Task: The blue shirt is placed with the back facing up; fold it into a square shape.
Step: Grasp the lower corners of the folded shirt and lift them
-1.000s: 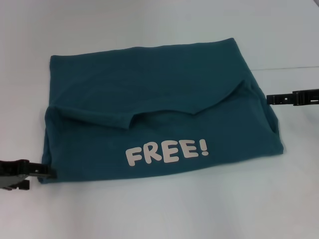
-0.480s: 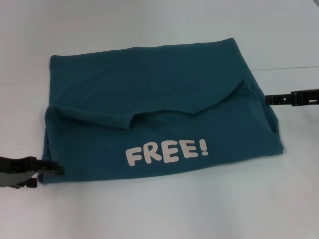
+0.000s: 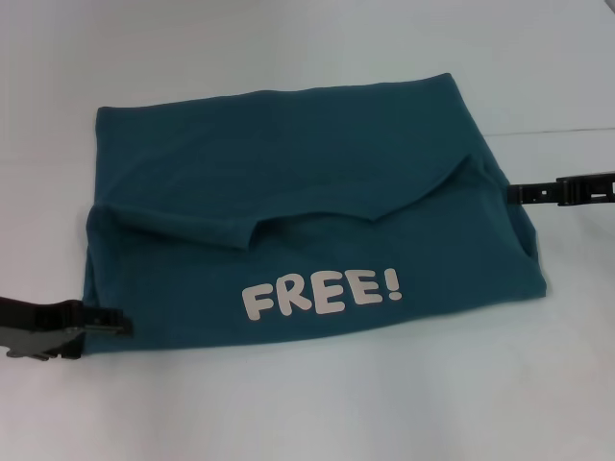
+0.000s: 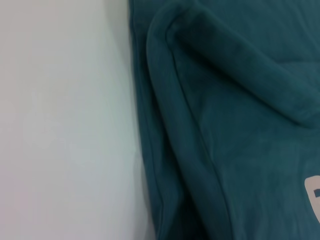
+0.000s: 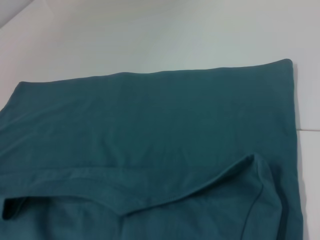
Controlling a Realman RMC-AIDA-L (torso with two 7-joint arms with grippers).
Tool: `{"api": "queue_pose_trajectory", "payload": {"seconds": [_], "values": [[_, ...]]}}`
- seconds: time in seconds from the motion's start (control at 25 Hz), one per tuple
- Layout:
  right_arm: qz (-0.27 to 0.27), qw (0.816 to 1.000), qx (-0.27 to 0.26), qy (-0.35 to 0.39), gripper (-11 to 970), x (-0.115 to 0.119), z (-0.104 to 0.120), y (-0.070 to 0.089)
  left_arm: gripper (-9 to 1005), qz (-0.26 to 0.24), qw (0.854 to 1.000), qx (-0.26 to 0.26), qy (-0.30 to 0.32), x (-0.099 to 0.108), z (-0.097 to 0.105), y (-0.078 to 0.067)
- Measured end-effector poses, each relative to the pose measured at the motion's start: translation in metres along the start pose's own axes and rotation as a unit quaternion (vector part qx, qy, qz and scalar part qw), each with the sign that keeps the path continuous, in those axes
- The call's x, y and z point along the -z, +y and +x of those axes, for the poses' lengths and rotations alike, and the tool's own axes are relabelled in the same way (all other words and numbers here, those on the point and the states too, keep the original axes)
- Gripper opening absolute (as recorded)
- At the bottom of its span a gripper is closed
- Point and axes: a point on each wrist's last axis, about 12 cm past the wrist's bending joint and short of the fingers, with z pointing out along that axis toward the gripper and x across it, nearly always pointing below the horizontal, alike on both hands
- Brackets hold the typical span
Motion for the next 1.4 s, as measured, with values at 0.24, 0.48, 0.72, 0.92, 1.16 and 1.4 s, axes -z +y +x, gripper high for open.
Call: {"api": "queue_pose_trajectory", "payload": {"seconds": [0.24, 0.48, 0.72, 0.92, 1.16, 1.4], "values": [[0.000, 1.000, -0.002, 0.002, 925, -0.001, 0.003, 0.000, 852, -0.009, 1.000, 0.001, -0.004, -0.001, 0.000, 0.002], [0.000, 1.000, -0.003, 0.003, 925, -0.001, 0.003, 0.000, 843, -0.024, 1.000, 0.002, -0.006, -0.002, 0.001, 0.005], [0.000, 1.000, -0.003, 0.003, 924, -0.002, 0.003, 0.000, 835, -0.027, 1.000, 0.001, -0.006, -0.002, 0.000, 0.005], [0.000, 1.000, -0.003, 0.003, 924, -0.002, 0.003, 0.000, 829, -0.027, 1.000, -0.005, -0.004, -0.006, -0.001, 0.001], [-0.001, 1.000, -0.003, 0.003, 925, -0.002, 0.003, 0.000, 821, -0.033, 0.999, -0.020, 0.005, -0.011, -0.004, -0.008], [-0.002, 1.000, -0.004, 0.004, 925, -0.003, 0.004, 0.001, 812, -0.032, 0.999, -0.029, 0.011, -0.016, -0.007, -0.015]]}}
